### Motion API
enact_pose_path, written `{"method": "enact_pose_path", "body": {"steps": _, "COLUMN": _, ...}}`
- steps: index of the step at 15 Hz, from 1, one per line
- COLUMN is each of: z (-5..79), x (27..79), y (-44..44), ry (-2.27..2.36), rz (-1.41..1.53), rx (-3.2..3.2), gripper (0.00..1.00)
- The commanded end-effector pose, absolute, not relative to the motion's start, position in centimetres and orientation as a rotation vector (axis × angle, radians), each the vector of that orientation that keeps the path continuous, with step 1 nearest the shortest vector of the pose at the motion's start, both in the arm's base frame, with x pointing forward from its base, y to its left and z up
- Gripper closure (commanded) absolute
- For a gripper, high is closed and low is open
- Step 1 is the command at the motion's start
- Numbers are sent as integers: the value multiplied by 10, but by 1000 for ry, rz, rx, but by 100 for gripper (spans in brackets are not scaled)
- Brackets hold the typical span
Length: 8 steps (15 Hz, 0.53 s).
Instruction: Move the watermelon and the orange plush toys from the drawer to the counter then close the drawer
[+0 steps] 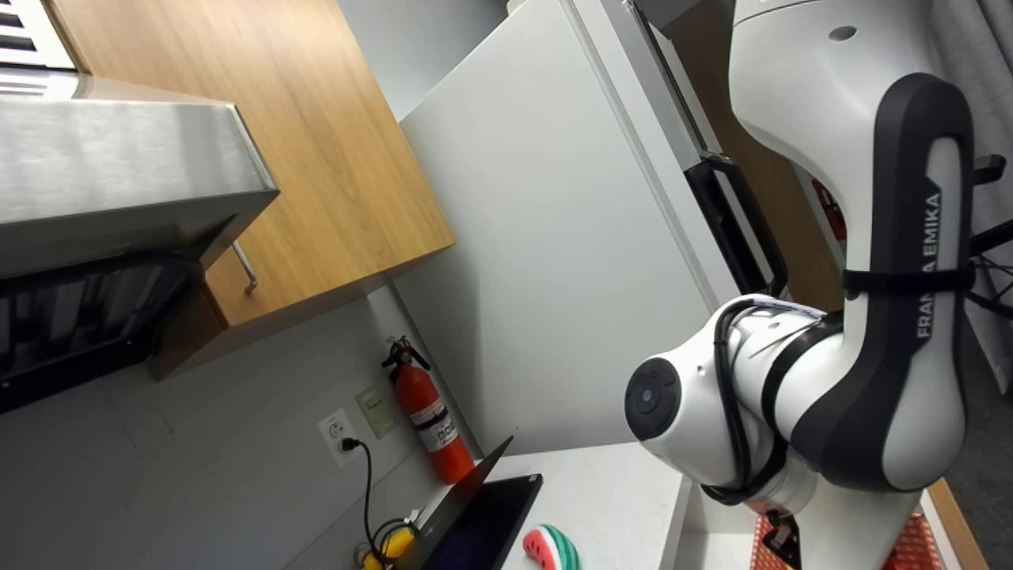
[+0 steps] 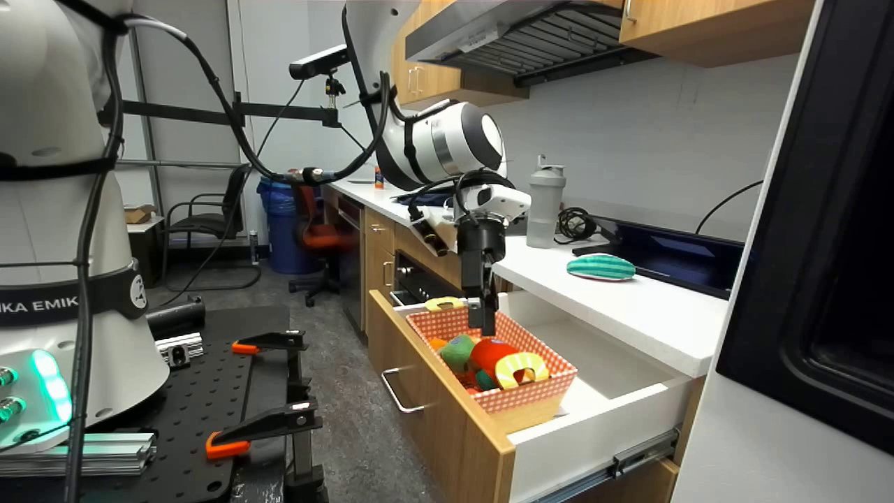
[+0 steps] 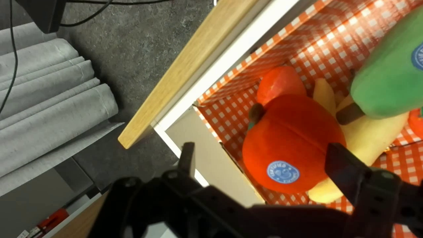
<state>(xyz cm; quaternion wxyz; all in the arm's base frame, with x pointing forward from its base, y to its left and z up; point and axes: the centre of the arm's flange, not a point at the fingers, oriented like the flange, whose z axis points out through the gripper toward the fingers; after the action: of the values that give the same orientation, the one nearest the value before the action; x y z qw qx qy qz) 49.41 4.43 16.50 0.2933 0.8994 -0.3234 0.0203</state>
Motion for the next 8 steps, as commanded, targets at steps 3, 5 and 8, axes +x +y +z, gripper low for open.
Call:
{"method": "enact_pose_path", "body": {"steps": 3, "z": 150, "x": 504, "y": 46, "ry": -955, "rz": 43, "rx": 2349, "gripper": 0}}
{"method": "enact_pose_path", "body": {"steps": 5, "z": 149, "x": 508, "y": 44, "ry": -970, "rz": 49, "rx": 2340, "gripper": 0}}
{"method": "enact_pose_path", "body": {"steps": 8, "z": 145, "x": 511, "y": 42, "ry": -991, "rz": 48, "rx": 2332, "gripper": 0}}
